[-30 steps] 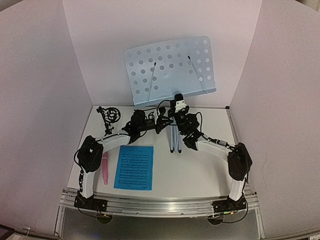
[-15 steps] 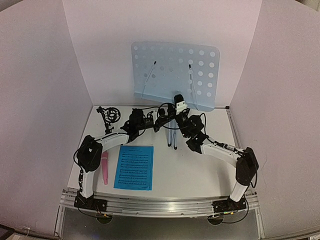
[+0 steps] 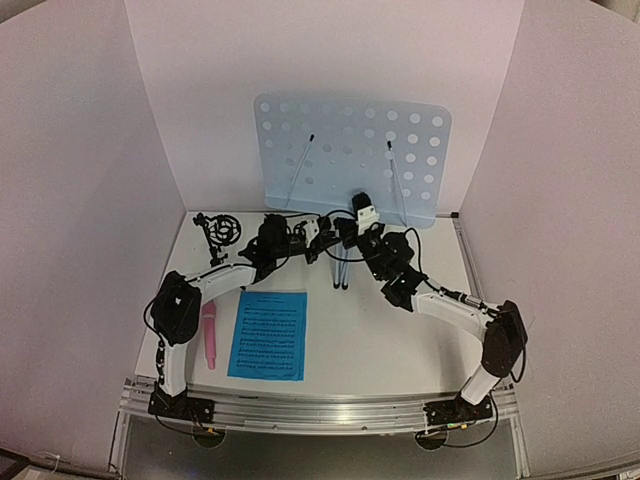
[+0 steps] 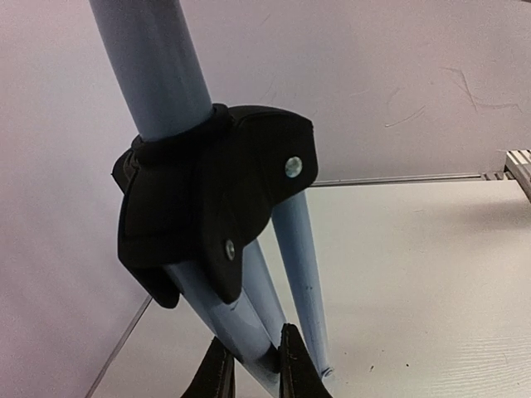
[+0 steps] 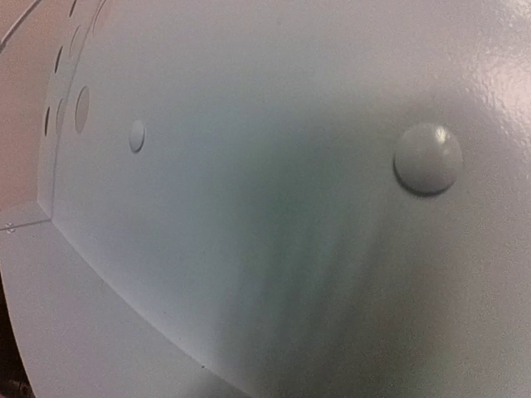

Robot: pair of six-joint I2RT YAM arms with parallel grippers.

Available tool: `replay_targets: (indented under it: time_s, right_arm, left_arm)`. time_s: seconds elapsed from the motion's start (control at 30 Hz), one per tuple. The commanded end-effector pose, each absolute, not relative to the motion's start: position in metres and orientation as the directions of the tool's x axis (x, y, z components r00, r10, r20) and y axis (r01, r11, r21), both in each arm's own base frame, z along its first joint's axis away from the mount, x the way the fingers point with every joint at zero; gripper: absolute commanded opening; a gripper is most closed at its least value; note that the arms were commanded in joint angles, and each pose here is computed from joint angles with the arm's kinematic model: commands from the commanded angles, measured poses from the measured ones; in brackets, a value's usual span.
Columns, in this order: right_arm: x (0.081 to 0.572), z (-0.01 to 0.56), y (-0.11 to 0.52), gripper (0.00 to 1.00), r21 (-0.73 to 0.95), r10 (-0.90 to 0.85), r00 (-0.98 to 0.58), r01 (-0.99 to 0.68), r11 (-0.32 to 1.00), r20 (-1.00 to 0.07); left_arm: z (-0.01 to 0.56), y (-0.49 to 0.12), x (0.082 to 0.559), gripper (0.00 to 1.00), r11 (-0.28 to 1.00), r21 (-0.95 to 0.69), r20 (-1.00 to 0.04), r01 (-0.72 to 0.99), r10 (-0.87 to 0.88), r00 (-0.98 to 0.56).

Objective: Set up the instrument practice props

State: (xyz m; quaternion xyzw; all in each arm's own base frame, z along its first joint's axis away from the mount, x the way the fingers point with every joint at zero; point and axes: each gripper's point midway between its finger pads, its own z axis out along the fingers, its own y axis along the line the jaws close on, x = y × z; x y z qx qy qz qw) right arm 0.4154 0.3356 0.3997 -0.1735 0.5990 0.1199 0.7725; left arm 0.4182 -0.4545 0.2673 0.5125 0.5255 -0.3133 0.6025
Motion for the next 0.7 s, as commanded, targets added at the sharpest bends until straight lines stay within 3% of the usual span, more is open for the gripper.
replay_targets:
  time_s: [0.0,0.47,0.67]
  right_arm:
    - [0.395,0.407,0.333,0.58,-0.102,-0.011,0.192,-0.472,0.875,-0.981]
    - [0.389,0.393,0.318,0.67,-0.079,-0.086,0.007,-0.484,0.872,-0.996]
    - [0.386,0.369,0.305,0.71,-0.071,-0.117,-0.064,-0.485,0.872,-0.991]
  left_arm:
    - [0.339,-0.424,0.442,0.0,0.379,0.487,-0.873,0.787,0.189,0.449]
    - [0.328,-0.424,0.439,0.0,0.371,0.33,-0.943,0.868,0.17,0.286]
    - [0.33,-0.423,0.439,0.0,0.371,0.348,-0.936,0.861,0.184,0.3]
